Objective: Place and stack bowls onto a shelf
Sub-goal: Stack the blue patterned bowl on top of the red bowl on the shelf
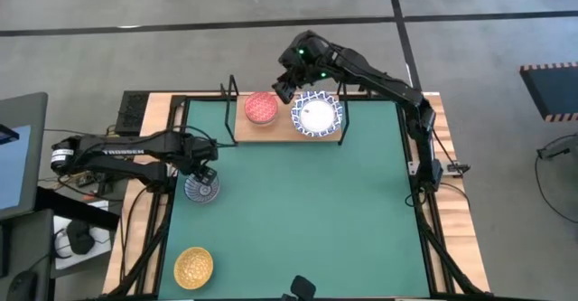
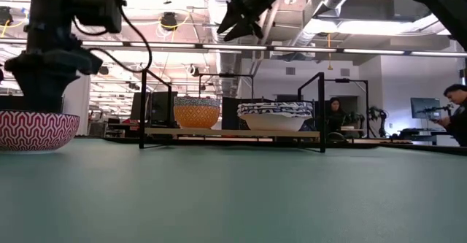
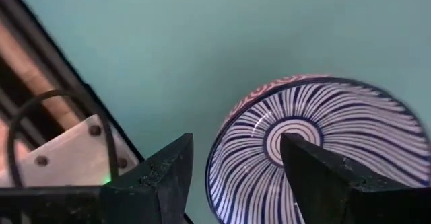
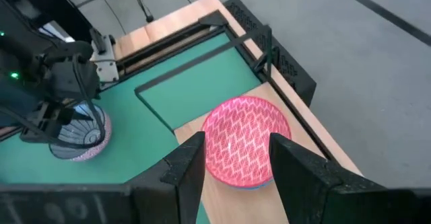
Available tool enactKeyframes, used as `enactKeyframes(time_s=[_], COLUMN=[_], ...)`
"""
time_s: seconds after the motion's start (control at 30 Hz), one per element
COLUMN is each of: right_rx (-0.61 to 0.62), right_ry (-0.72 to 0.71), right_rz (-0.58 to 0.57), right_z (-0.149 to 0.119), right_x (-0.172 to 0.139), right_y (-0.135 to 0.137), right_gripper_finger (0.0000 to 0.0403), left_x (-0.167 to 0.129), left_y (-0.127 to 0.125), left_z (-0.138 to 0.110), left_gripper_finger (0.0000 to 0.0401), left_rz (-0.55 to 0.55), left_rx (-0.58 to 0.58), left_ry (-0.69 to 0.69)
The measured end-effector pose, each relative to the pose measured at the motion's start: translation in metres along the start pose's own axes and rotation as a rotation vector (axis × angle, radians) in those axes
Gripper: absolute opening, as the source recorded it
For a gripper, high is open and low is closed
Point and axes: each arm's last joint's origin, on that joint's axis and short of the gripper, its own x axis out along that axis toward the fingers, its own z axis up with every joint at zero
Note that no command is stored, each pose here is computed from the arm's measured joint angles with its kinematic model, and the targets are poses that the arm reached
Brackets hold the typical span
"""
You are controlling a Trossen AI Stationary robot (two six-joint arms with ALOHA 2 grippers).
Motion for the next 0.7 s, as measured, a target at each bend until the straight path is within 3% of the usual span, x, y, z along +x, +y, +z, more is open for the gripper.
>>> enactKeyframes(time_s=[0.23, 0.53, 0.7], right_rx=[0.002, 0.018, 0.048], right_ry=[0.047, 0.069, 0.086], right_rz=[-0.003, 0.002, 0.004], right_z=[-0.005, -0.008, -0.01], right_x=[0.001, 0.001, 0.002], right_y=[0.002, 0.006, 0.009], right_gripper_finger=[0.0189, 0.018, 0.0162], left_x=[0.023, 0.024, 0.015], left_y=[0.002, 0.004, -0.001], left_z=[-0.005, -0.005, -0.001], left_gripper_finger=[0.0182, 0.0015, 0.0011], left_rz=[-0.022, 0.015, -0.023], left_rx=[0.004, 0.018, 0.004], left_ry=[0.021, -0.001, 0.0])
